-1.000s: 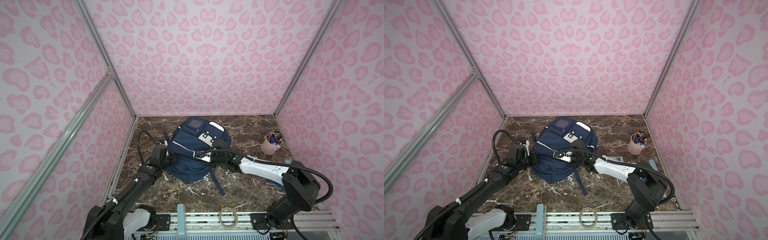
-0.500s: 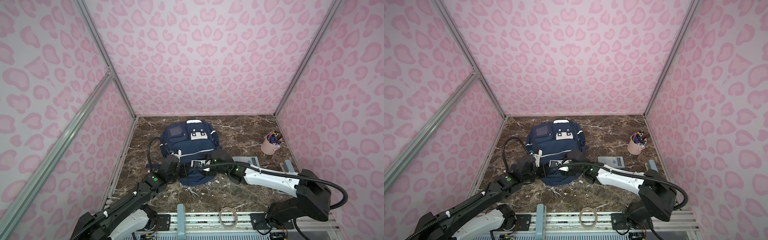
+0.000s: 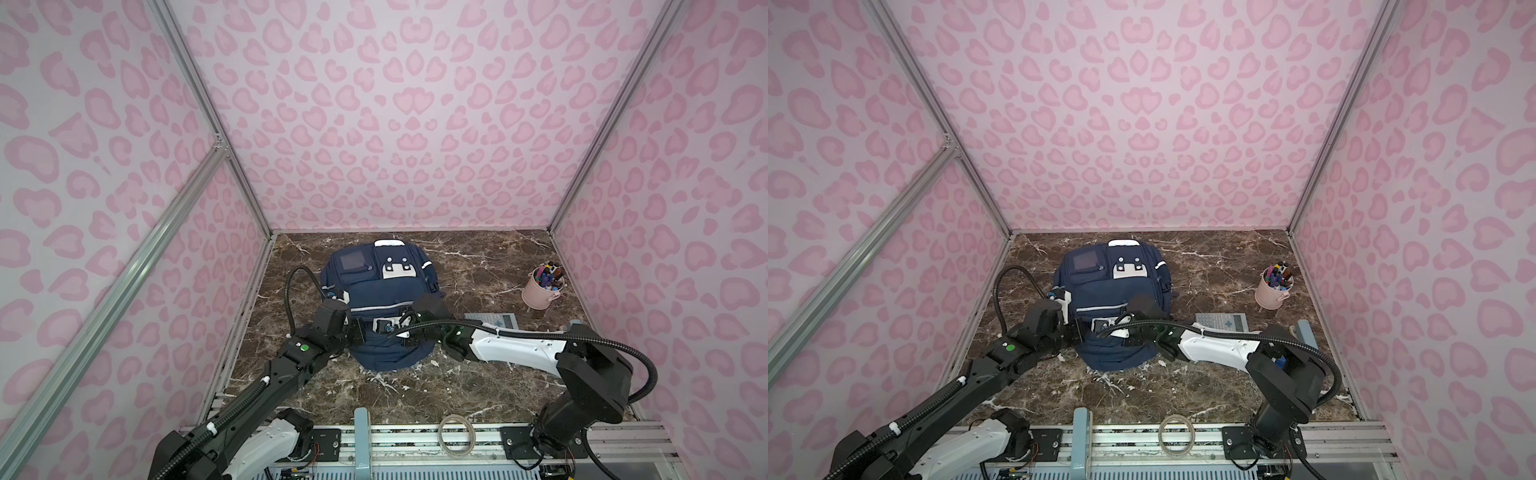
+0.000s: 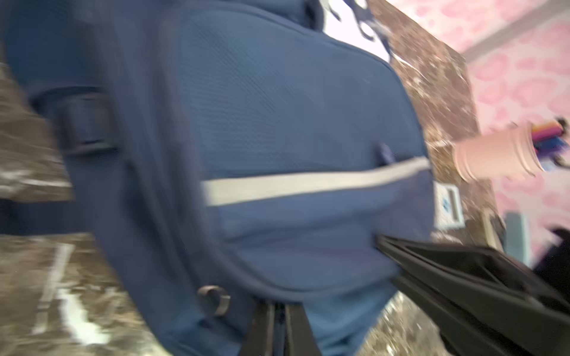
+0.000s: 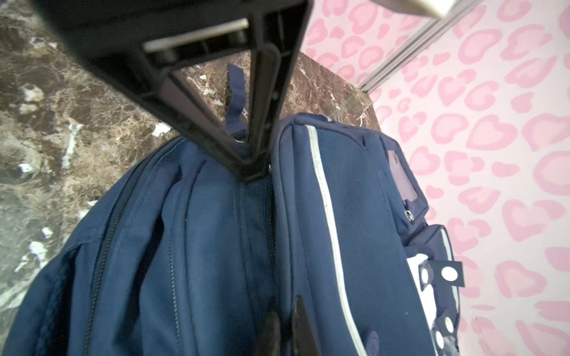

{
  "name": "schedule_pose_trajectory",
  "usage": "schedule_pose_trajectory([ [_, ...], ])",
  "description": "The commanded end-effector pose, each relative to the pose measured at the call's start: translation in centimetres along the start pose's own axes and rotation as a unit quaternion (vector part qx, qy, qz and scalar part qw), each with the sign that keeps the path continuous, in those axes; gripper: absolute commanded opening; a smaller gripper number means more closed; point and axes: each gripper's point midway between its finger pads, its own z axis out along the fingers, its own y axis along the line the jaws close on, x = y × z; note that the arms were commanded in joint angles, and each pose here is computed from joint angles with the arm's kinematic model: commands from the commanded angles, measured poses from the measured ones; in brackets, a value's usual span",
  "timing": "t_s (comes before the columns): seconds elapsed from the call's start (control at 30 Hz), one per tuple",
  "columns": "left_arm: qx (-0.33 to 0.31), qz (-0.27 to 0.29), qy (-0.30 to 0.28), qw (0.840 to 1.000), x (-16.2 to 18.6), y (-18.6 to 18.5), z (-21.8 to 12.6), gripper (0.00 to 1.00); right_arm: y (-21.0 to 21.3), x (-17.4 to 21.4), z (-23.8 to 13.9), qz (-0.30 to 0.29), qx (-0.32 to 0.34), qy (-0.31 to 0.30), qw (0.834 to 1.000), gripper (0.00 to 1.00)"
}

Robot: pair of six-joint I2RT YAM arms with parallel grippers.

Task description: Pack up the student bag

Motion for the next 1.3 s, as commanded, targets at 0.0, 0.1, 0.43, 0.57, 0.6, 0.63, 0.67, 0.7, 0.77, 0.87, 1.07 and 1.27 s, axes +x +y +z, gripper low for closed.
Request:
schedule_pose_trajectory([
  [0.0,-0.112,-0.006,-0.116,0.987,-6.5,4.6,-0.5,0.03,2.8,2.8,-0.3,0.000,-0.067,0.050,0.996,0.00],
  [0.1,-0.144,-0.007,-0.128,0.981,-8.8,5.9,-0.1,0.03,2.6,3.0,-0.4,0.004,-0.069,0.051,0.996,0.00],
  [0.43,0.025,-0.028,-0.056,0.998,-2.2,1.2,-1.6,0.03,-3.3,5.6,0.0,0.014,0.048,0.109,0.993,0.00],
  [0.57,0.089,-0.015,-0.011,0.996,1.6,-2.5,-1.6,0.03,-4.7,5.1,0.0,0.053,0.042,0.099,0.993,0.22],
  [0.6,0.100,-0.011,-0.006,0.995,2.0,-3.4,-1.6,0.03,-4.3,4.5,-0.2,0.055,0.033,0.089,0.994,0.30],
  [0.63,0.112,-0.002,0.001,0.994,2.5,-4.4,-1.5,0.03,-3.4,3.7,-0.5,0.050,0.019,0.074,0.996,0.36],
  [0.67,0.118,0.002,0.005,0.993,2.6,-5.1,-1.4,0.03,-2.4,2.9,-0.8,0.039,0.008,0.060,0.997,0.38],
  [0.7,0.120,0.004,0.010,0.993,2.7,-5.5,-1.2,0.03,-1.4,2.3,-1.0,0.027,-0.001,0.049,0.998,0.39],
  [0.77,0.118,0.005,0.016,0.993,2.8,-5.8,-0.7,0.03,0.6,0.9,-1.2,0.004,-0.013,0.032,0.999,0.39],
  [0.87,0.134,0.006,0.026,0.991,3.2,-6.9,-0.4,0.03,2.1,0.0,-0.7,0.006,-0.018,0.027,0.999,0.40],
  [1.07,0.153,0.010,0.033,0.988,3.6,-7.6,-1.4,0.03,1.2,0.9,1.6,0.016,0.027,0.037,0.999,0.29],
  [1.27,0.114,0.014,0.048,0.992,3.7,-5.2,-0.7,0.03,1.7,1.6,1.3,0.021,0.015,0.037,0.999,0.00],
])
